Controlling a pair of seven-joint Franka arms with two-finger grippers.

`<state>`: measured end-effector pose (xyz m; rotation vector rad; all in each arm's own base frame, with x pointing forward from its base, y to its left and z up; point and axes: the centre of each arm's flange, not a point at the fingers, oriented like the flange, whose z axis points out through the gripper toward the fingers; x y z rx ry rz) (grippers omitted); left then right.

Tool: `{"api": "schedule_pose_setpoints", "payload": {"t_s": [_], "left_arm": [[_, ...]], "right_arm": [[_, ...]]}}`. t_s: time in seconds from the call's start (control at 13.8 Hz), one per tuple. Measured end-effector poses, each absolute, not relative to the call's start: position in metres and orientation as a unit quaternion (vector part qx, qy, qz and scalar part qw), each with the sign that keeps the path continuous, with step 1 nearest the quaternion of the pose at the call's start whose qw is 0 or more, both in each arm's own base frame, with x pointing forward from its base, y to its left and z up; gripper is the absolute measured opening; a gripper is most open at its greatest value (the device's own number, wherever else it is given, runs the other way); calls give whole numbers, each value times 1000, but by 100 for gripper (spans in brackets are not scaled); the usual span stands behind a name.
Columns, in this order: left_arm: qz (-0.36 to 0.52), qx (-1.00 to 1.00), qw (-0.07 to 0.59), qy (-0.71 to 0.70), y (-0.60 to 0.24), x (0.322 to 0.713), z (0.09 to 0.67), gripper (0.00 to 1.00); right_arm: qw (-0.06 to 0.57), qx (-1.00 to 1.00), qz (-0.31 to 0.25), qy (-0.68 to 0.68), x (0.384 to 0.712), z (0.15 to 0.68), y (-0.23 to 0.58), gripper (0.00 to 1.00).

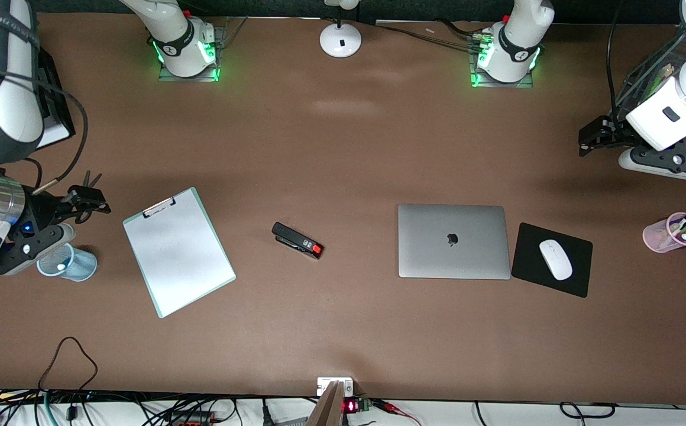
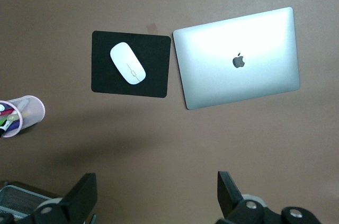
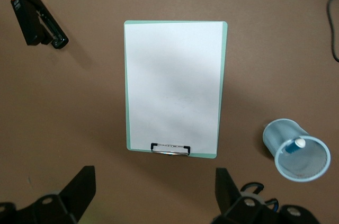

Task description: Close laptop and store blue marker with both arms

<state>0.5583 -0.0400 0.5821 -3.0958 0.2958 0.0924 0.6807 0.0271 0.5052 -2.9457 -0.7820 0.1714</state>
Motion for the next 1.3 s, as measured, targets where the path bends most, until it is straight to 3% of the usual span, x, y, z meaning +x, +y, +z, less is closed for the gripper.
{"api": "schedule_pose_setpoints", "payload": {"t_s": [0.65,1.3], "left_arm": [[29,-994,23,99,-42,558,583,100],[29,-994,23,102,-44,558,583,100]], "right_arm": [[7,-985,82,-150,649,542,40,100],[3,-998,50,-49,591,574,27,100]]}}
